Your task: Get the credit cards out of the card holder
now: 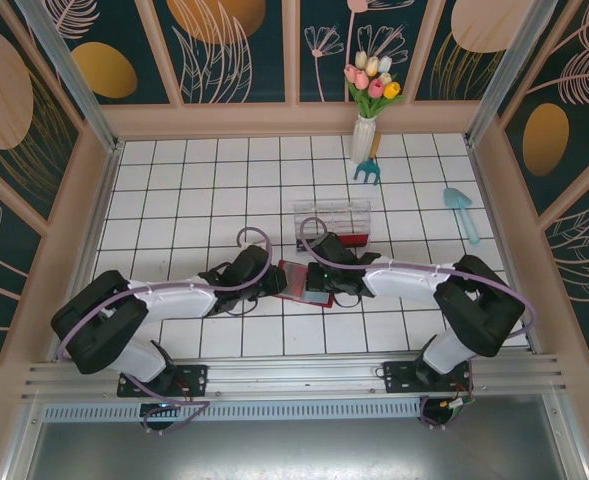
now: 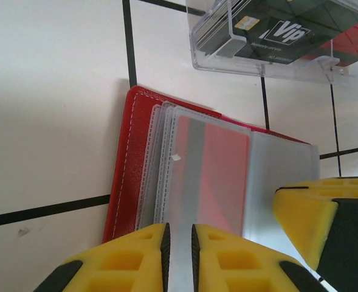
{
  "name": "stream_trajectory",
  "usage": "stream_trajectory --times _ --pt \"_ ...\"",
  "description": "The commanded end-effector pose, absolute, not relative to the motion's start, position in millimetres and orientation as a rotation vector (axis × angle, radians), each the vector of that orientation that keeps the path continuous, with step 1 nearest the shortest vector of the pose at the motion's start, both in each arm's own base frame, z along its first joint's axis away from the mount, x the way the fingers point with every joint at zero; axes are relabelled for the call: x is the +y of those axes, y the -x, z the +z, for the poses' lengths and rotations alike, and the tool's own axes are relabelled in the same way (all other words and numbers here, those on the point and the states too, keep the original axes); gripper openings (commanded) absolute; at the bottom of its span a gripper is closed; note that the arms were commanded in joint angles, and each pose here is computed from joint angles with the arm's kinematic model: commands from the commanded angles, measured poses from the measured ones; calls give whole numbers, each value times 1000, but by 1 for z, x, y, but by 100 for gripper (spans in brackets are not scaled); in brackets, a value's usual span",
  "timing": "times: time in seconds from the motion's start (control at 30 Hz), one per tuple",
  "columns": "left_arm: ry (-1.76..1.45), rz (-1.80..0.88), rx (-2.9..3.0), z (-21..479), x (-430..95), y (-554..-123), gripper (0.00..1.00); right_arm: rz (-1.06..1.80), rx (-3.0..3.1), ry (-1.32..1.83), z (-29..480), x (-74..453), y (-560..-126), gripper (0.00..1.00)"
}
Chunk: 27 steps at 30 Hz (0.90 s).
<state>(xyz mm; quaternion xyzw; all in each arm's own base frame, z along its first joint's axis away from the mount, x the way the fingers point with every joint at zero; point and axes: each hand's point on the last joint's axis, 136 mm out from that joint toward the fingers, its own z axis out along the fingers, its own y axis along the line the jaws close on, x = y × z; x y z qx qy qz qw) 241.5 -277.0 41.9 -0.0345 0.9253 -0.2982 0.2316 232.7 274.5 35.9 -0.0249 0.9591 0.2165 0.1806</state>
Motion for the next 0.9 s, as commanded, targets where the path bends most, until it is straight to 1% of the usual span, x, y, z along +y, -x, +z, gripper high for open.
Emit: stream_trajectory --times 0.0,0.23,0.4,0.63,0.87 --pt "55 -869 2521 49 -290 -246 24 635 2705 70 30 279 -237 5" --pt "43 -880 2544 41 -296 -246 28 626 2716 59 25 274 -236 6" --pt "64 -843 2573 31 -292 -246 28 626 2716 58 25 273 -236 6" --pt "86 -778 2560 34 -282 -248 28 625 2722 60 23 274 -236 6" --pt "90 -769 2574 29 -280 -247 27 629 2722 55 23 274 -236 6"
